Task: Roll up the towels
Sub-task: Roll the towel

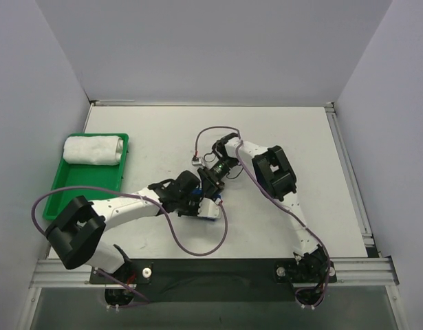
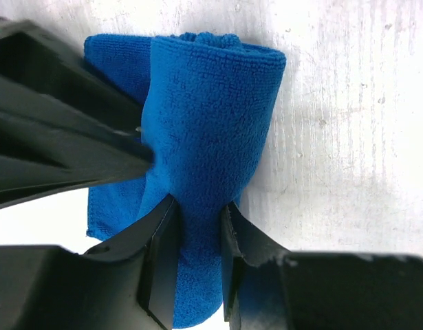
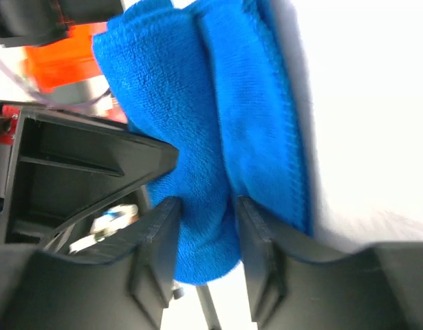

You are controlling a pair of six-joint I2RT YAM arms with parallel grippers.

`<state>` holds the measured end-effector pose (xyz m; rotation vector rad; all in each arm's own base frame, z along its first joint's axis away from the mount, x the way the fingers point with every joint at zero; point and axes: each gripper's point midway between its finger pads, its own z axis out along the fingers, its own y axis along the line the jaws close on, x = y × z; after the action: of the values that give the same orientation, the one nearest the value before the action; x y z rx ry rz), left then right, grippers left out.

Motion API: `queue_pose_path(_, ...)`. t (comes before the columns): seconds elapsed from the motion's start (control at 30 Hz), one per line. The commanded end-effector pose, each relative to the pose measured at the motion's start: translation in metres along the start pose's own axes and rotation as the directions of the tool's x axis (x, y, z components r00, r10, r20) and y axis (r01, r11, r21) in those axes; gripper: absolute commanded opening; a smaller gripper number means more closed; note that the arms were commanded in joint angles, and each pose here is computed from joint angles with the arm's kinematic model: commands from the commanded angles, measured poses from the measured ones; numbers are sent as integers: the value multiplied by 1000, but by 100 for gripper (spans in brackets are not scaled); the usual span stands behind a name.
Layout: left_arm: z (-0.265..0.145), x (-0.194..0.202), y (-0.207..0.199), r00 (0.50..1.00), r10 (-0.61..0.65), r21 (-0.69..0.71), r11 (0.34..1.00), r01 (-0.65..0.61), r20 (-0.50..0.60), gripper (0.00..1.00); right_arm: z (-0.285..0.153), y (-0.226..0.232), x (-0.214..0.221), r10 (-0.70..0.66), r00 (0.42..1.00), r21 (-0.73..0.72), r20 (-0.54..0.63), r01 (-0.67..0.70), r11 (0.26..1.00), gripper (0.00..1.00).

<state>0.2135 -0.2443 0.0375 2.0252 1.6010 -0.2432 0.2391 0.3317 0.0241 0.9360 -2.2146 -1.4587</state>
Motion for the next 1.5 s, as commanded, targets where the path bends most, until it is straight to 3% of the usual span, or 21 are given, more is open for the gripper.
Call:
queue_pose_path(0.0, -1, 34, -79, 973, -145, 285, 939, 193, -181, 11, -50, 2, -28, -162, 985, 211, 57, 146, 966, 41)
queue_pose_path(0.13, -9, 25, -92, 946, -240, 384, 869, 310, -220, 11, -89, 19, -35, -237, 966, 310, 106, 194, 931, 61)
queue_pose_path(0.37, -14, 11, -90, 864, -419, 526, 686, 503, -279, 12, -159, 53, -11, -325, 925, 456, 199, 206, 866, 73)
queue_pose_path(0.43, -15, 7, -79, 847, -448, 540, 654, 529, -288, 15, -175, 53, 2, -326, 919, 484, 221, 187, 855, 75)
queue_pose_path(0.5, -14, 14, -81, 796, -489, 569, 562, 600, -356, 17, -192, 66, 12, -362, 902, 532, 236, 192, 825, 76)
queue_pose_path(0.53, -12, 9, -69, 798, -495, 578, 558, 595, -343, 17, -196, 68, 18, -368, 898, 546, 240, 188, 816, 76)
queue_pose_path(0.6, -5, 16, -65, 755, -529, 593, 484, 643, -388, 18, -203, 77, 37, -388, 890, 591, 241, 183, 786, 76)
queue_pose_path(0.7, 3, 23, -53, 714, -558, 593, 426, 683, -422, 18, -211, 88, 59, -441, 873, 683, 209, 193, 705, 77)
queue_pose_path(0.8, 16, 34, -40, 690, -564, 579, 403, 709, -454, 18, -223, 94, 77, -457, 875, 777, 159, 175, 605, 78)
queue_pose_path(0.9, 26, 43, -31, 676, -561, 572, 384, 724, -479, 18, -240, 103, 93, -503, 861, 867, 71, 196, 458, 82)
queue_pose_path(0.97, 31, 49, -31, 672, -549, 568, 380, 730, -497, 19, -244, 117, 99, -547, 836, 889, 40, 221, 402, 96)
queue_pose_path(1.0, 33, 49, -27, 672, -549, 566, 382, 730, -497, 19, -245, 120, 101, -554, 832, 895, 29, 226, 386, 100)
queue_pose_path(1.13, 41, 56, -24, 665, -542, 571, 362, 736, -514, 19, -236, 123, 106, -542, 837, 882, 78, 195, 429, 100)
queue_pose_path(1.23, 45, 61, -20, 654, -545, 576, 337, 744, -526, 19, -222, 126, 105, -564, 824, 856, 58, 250, 453, 100)
queue_pose_path(1.37, 44, 64, -18, 637, -537, 590, 288, 755, -553, 20, -174, 123, 97, -592, 791, 831, -154, 428, 356, 100)
queue_pose_path(1.47, 46, 66, -15, 646, -536, 595, 297, 747, -544, 20, -140, 127, 79, -665, 707, 803, -239, 529, 274, 100)
